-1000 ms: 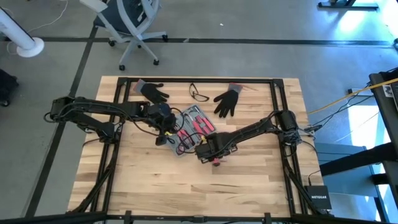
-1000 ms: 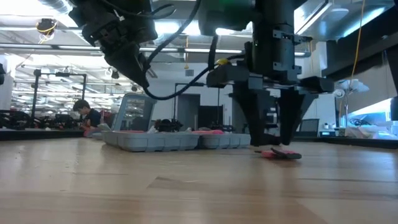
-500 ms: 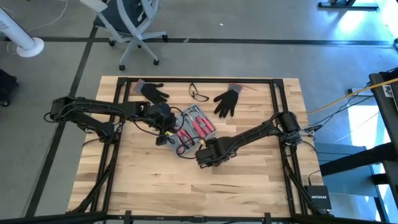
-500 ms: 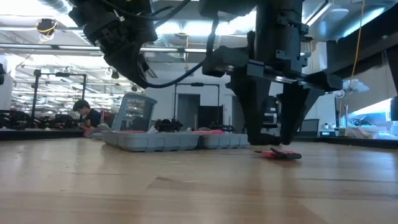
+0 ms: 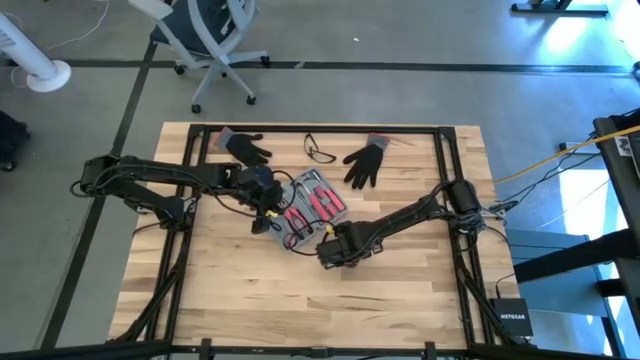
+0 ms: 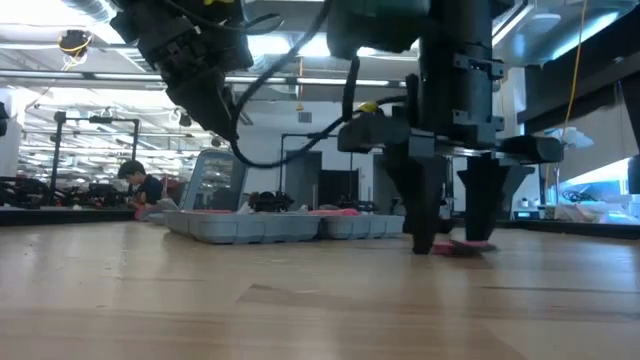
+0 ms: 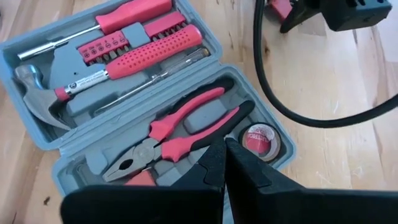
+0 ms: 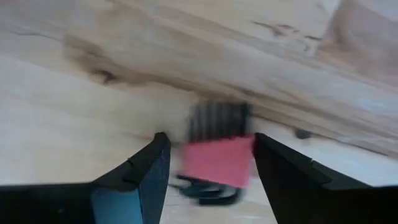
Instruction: Prefit tool cases
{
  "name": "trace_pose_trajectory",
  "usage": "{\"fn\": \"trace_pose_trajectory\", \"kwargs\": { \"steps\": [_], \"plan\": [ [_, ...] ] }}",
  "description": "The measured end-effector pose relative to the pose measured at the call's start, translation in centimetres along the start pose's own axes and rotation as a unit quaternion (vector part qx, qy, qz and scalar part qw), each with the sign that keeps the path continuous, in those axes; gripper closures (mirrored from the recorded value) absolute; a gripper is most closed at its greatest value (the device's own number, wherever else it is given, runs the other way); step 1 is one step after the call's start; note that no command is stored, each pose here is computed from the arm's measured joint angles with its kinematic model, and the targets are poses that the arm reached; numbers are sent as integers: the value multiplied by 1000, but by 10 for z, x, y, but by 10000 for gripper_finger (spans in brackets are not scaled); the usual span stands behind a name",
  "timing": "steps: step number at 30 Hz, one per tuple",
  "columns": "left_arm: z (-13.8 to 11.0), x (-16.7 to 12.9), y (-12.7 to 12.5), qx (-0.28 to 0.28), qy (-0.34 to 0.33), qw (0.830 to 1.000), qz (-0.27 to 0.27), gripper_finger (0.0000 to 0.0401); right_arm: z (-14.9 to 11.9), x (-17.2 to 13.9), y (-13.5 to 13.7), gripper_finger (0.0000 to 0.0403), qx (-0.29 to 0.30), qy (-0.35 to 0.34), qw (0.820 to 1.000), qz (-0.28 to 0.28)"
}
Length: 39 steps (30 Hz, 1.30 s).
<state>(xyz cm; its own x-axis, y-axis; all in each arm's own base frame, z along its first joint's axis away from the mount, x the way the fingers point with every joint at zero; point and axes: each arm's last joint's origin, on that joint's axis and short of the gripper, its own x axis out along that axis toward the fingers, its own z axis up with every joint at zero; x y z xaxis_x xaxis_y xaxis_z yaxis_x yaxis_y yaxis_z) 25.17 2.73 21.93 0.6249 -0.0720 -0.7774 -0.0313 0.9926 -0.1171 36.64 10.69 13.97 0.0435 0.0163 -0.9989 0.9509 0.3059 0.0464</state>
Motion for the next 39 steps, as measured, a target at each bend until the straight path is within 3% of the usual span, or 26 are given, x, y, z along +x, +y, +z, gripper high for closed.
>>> {"fn": "trace_pose_trajectory", "kwargs": {
  "steps": [10, 19, 39],
  "plan": [
    [0, 0, 0, -3, 2, 1000, 0, 401, 0, 1, 1, 182, -15, 6, 1000, 11],
    [-3, 0, -1, -24, 18, 1000, -1, 401, 0, 1, -2, 182, -158, 18, 987, 2],
    [-7, 1, -7, -33, 36, 999, -6, 401, -13, -1, -2, 182, -178, 47, 983, 6]
  ]
}}
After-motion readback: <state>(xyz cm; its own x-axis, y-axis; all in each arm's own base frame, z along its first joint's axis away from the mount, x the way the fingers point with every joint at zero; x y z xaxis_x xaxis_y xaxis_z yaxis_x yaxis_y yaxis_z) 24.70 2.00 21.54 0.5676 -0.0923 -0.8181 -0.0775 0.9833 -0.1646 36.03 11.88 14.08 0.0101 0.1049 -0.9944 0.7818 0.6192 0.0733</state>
